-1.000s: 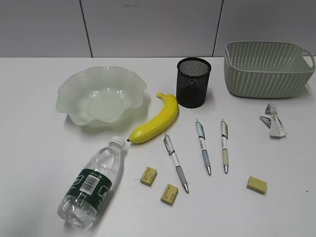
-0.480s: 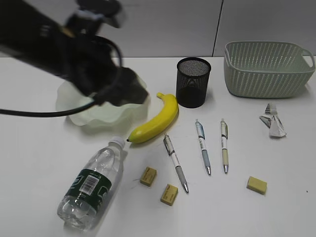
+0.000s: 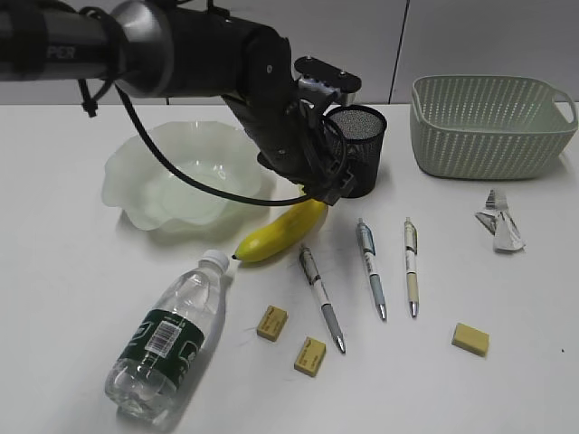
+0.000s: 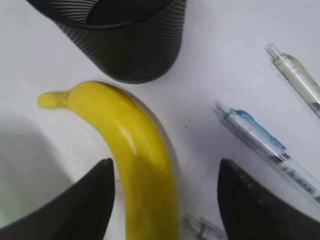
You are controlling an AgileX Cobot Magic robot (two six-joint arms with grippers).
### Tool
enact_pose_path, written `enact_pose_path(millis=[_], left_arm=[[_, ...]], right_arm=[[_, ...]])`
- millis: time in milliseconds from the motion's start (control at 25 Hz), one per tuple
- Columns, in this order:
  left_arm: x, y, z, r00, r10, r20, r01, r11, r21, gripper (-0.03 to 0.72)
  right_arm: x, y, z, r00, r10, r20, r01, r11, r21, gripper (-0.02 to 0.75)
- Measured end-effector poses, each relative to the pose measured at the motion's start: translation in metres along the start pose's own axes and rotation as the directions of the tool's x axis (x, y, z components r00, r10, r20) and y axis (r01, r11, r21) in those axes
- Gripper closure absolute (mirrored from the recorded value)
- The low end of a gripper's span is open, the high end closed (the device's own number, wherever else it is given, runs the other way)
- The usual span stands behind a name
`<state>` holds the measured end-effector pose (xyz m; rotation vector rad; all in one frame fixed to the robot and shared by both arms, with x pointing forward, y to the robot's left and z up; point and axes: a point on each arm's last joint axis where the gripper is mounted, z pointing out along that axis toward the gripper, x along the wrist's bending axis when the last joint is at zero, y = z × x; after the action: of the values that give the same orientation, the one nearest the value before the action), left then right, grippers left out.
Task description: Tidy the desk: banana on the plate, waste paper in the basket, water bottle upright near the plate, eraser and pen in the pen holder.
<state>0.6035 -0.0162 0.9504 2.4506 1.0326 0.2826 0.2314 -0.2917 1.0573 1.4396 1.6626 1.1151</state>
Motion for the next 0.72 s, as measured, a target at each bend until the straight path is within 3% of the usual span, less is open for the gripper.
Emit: enact_pose_path(millis=[200, 520, 720], left_arm=[[0.007, -0.002, 0.022, 0.998, 0.011, -0.069, -0.008, 0.999, 0.034, 0.169], [0.008, -0.016, 0.05, 0.997, 0.021, -0.076, -0.014, 0.995, 0.097, 0.131], [0.008, -0.02, 0.054, 0.997, 0.021, -0.076, -0.012, 0.993, 0.118, 0.23]], right_arm=[[0.0, 0.0, 0.0, 1.0, 0.0, 0.0, 0.0, 1.0, 0.0, 0.419], [0.0, 0.0, 0.0, 1.0, 0.0, 0.0, 0.0, 1.0, 0.0, 0.419], [0.0, 0.0, 0.0, 1.0, 0.0, 0.0, 0.0, 1.0, 0.0, 0.419]])
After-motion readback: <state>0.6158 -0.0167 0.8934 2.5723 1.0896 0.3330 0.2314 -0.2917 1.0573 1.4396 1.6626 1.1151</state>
